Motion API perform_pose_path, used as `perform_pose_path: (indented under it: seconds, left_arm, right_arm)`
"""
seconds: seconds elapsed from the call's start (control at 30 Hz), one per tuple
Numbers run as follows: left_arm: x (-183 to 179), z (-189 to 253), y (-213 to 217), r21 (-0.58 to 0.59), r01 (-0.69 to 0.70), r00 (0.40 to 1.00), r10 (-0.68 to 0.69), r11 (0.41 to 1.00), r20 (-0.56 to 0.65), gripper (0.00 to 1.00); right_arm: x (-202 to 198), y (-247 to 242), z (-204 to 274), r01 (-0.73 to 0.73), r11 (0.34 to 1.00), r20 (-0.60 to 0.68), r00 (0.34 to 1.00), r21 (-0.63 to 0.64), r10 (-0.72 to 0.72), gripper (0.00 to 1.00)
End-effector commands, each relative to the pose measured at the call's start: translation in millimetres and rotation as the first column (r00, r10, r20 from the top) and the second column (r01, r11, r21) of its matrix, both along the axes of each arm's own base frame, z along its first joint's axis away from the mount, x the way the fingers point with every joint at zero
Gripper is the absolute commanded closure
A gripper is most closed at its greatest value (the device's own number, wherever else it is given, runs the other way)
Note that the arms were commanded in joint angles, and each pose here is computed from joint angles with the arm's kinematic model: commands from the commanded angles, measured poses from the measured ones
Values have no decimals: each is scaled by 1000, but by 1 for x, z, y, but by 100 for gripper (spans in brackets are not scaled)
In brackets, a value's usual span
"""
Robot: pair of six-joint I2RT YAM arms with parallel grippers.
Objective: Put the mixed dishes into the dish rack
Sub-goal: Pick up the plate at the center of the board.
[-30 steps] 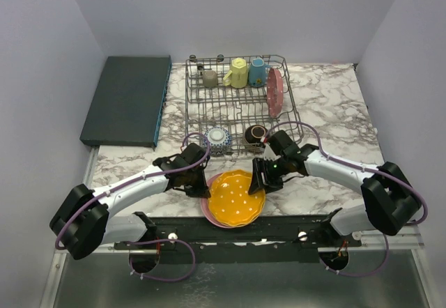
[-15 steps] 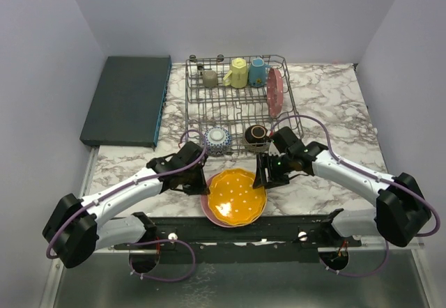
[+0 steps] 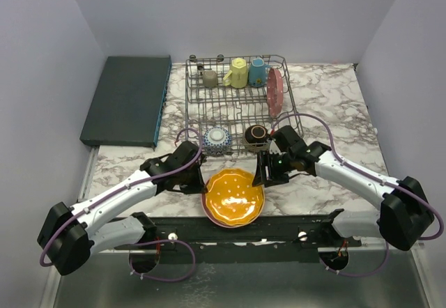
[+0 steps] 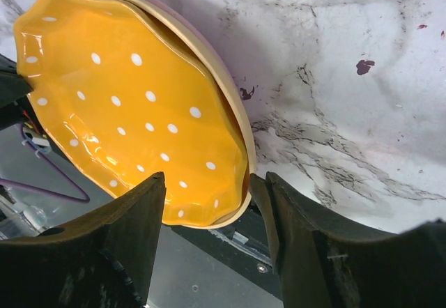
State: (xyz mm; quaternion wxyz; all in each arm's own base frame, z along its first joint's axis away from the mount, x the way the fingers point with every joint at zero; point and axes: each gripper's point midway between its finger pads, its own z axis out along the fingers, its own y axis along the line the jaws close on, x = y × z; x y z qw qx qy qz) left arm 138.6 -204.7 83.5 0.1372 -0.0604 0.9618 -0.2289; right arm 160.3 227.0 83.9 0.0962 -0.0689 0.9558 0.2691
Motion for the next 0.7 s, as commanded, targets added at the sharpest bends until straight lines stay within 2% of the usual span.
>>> perform_pose_path:
  seconds: [0.0,0.67]
  left_arm:
    - [7,23,-5,-37,2,998,1,999,68,100]
    - [14,69,-2,-61,-2,989,12,998,150,100]
  right_arm:
    - [4,8,20,5,999,31,1000,51,-6,38]
    - [-1,29,21,-37,992,-12,999,125,39,43]
